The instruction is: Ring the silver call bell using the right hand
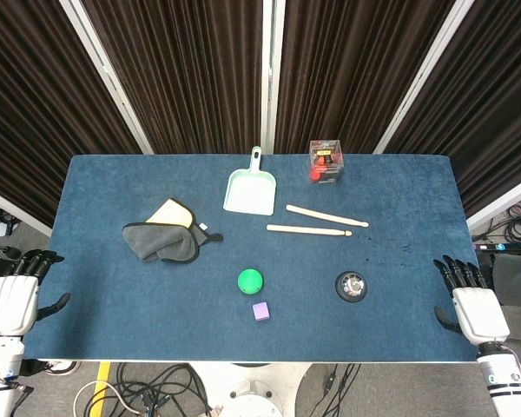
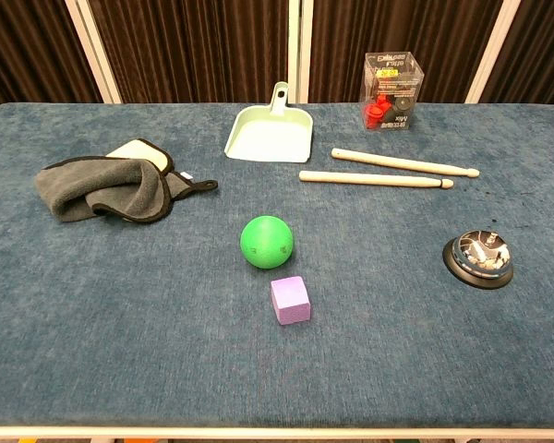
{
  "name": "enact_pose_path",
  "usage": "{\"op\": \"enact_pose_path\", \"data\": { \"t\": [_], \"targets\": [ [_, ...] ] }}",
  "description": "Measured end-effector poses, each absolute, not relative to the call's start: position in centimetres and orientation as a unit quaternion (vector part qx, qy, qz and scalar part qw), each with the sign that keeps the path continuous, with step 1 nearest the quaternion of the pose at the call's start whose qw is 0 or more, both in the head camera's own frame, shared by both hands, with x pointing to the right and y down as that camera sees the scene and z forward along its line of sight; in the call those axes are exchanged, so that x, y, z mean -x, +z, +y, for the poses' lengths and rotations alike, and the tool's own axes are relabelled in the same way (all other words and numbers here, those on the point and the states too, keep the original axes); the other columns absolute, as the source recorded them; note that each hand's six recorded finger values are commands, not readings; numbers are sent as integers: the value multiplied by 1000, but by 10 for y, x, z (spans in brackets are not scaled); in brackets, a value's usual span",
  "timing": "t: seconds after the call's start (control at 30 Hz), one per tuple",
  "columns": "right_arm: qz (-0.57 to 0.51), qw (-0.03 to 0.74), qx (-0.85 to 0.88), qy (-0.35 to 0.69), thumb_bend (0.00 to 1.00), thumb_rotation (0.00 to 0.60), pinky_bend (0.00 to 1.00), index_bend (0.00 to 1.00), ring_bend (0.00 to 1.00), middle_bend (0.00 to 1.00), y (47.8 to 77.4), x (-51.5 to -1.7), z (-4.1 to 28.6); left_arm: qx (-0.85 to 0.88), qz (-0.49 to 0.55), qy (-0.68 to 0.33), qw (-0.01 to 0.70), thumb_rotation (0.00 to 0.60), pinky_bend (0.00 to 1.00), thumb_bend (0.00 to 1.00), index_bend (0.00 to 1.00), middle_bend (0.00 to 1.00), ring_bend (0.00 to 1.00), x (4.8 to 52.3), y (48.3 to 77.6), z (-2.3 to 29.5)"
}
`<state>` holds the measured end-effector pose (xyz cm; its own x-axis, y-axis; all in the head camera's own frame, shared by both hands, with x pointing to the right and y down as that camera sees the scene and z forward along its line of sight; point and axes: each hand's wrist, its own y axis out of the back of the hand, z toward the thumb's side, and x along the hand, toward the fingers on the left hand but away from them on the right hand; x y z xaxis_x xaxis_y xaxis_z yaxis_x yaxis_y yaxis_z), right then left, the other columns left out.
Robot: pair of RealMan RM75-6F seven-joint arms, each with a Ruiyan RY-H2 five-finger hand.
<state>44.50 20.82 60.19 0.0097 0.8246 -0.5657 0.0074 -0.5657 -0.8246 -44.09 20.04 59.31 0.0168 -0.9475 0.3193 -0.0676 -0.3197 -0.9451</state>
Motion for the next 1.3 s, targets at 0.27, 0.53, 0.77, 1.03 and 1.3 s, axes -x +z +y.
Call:
{"op": "enact_pose_path", "data": {
  "t": [0.27,0.53,0.77,1.03,1.3],
  "targets": [
    [-329,328,631,621,289,600,0,0,0,0,602,-445,208,594,426,-558,392,600,325,156,286,235,166,442,595,202],
    [-330,331,635,615,972,600,0,0,0,0,602,-441,208,601,421,-556,391,600,324,155,287,234,166,439,596,202],
    [-338,347,631,606,1000,600,140,0,62,129,599,-435,207,605,415,-558,388,600,324,156,286,231,166,438,598,204],
    [-332,437,616,565,1000,600,656,0,706,797,592,-425,199,610,412,-560,381,600,325,156,286,226,166,439,606,207],
    [-322,459,624,544,1000,600,701,0,811,879,601,-417,206,611,413,-560,378,600,325,156,286,226,166,439,607,208]
  ]
}}
